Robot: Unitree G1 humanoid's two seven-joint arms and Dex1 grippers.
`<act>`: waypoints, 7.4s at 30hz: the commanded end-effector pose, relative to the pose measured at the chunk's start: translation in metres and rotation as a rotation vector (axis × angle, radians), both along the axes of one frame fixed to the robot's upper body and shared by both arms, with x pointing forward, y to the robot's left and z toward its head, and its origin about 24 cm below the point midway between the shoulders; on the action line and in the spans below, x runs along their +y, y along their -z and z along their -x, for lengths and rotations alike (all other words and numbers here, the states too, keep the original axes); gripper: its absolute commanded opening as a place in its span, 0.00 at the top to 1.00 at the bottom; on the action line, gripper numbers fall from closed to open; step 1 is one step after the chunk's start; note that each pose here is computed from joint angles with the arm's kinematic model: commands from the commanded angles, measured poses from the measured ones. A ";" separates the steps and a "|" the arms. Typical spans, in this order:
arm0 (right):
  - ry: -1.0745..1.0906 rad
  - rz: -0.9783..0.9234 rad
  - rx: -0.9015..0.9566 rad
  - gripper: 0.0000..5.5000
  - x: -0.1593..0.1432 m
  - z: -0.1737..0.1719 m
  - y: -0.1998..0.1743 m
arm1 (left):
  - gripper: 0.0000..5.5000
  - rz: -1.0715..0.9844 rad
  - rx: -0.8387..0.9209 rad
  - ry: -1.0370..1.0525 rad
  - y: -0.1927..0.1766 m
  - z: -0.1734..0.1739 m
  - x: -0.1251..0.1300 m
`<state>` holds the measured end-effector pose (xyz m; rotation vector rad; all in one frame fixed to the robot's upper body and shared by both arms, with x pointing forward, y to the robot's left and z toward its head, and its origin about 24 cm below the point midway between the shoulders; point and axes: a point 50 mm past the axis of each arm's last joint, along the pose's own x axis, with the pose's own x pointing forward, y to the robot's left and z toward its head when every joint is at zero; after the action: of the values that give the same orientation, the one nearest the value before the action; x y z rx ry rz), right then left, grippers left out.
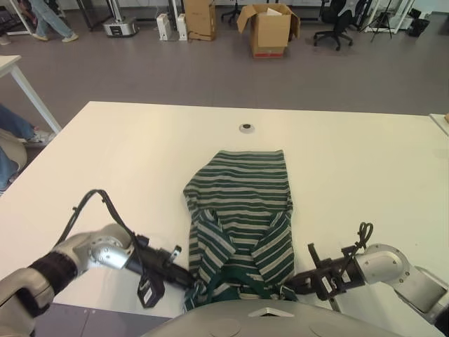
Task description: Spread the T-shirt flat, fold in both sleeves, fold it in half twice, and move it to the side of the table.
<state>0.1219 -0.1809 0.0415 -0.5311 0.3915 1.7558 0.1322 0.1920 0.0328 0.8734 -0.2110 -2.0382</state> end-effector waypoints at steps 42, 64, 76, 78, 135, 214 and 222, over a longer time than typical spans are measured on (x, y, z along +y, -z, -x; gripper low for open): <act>1.459 -0.467 0.762 0.87 0.009 -0.243 -0.007 | 0.88 0.521 1.234 -1.713 0.034 -0.193 0.019; 0.787 -0.196 0.100 0.63 0.012 -0.171 -0.017 | 0.63 0.191 -0.063 -0.677 -0.036 -0.154 -0.029; 0.829 0.063 -0.049 0.63 0.030 -0.192 0.009 | 0.63 -0.175 0.396 -0.360 0.013 -0.088 -0.060; 0.811 0.028 -0.047 0.63 0.032 -0.196 0.002 | 0.63 -0.061 0.487 -0.437 -0.010 -0.100 -0.062; 0.716 0.097 0.326 0.63 0.019 -0.132 0.020 | 0.63 -0.173 0.418 -0.923 -0.015 -0.088 -0.027; 0.601 0.098 0.232 0.63 0.022 -0.110 0.025 | 0.63 0.107 0.168 -0.810 0.006 -0.125 -0.039; 0.371 0.141 0.285 0.63 -0.005 -0.083 -0.006 | 0.63 0.199 0.444 -1.045 -0.002 -0.100 -0.015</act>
<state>0.2152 -0.1696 0.0432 -0.2592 0.6948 1.4350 0.2180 0.1541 0.0286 0.1675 0.2242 -1.2203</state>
